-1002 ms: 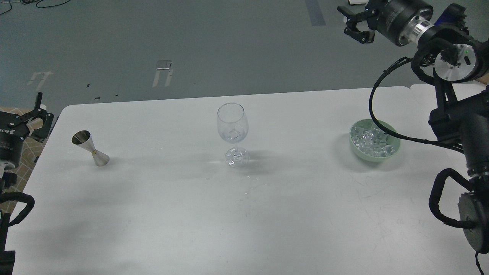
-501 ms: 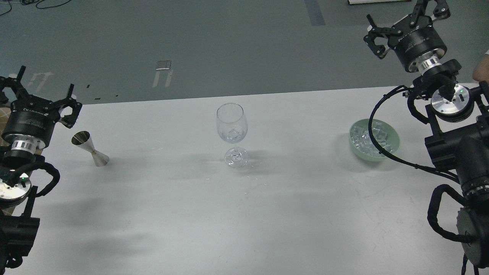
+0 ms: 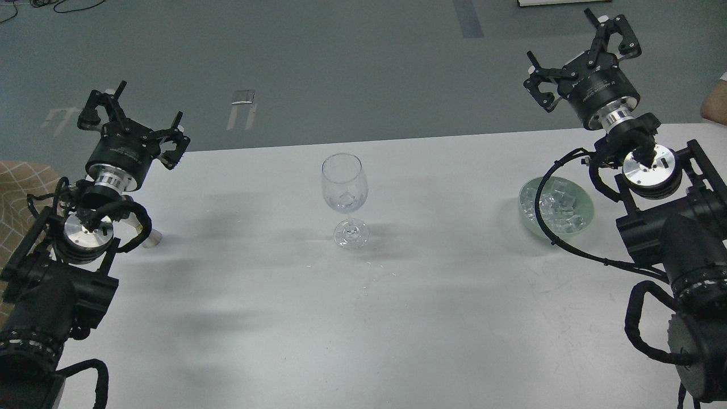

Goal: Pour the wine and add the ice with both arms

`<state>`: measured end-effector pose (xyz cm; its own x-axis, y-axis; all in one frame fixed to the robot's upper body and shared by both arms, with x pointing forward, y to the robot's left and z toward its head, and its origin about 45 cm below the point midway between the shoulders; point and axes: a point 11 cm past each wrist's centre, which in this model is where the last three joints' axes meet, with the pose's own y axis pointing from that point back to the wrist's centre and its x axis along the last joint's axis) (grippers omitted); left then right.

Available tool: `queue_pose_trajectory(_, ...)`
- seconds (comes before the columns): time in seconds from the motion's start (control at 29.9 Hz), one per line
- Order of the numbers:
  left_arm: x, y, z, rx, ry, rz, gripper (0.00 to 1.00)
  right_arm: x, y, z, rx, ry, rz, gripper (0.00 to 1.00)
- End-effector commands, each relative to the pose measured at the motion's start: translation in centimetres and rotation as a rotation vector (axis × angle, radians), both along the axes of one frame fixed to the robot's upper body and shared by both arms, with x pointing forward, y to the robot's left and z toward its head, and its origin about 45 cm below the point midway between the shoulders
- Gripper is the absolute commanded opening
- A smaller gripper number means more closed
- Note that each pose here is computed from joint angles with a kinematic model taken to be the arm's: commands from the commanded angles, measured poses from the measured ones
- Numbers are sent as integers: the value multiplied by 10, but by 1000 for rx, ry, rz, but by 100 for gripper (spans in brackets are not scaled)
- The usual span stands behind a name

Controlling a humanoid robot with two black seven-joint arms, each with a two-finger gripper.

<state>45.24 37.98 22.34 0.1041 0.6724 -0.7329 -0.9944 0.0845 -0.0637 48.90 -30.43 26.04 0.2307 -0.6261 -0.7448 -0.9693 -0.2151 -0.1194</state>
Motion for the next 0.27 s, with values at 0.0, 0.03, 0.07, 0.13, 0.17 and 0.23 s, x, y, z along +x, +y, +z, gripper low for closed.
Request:
queue_pose_trajectory(0.0,9,-20,8,-26,-26,-29,98,1,0,3,2,-13,-2,100)
queue_pose_trajectory(0.03,13,-27,14,-32,-40,-41,98,1,1,6,2,-20,-2,100)
queue_pose_trajectory(0.07,14,-30,16,-36,-47,-46,98,1,0,6,3,-22,-3,100)
queue_pose_trajectory(0.13,19,-40,21,-50,-59,-61,98,1,0,8,2,-28,-3,100)
queue_pose_trajectory(0.17,21,-47,22,-58,-62,-72,98,1,0,10,3,-31,-4,100)
queue_pose_trajectory(0.23,23,-53,26,-62,-74,-82,98,1,-1,10,3,-34,-4,100)
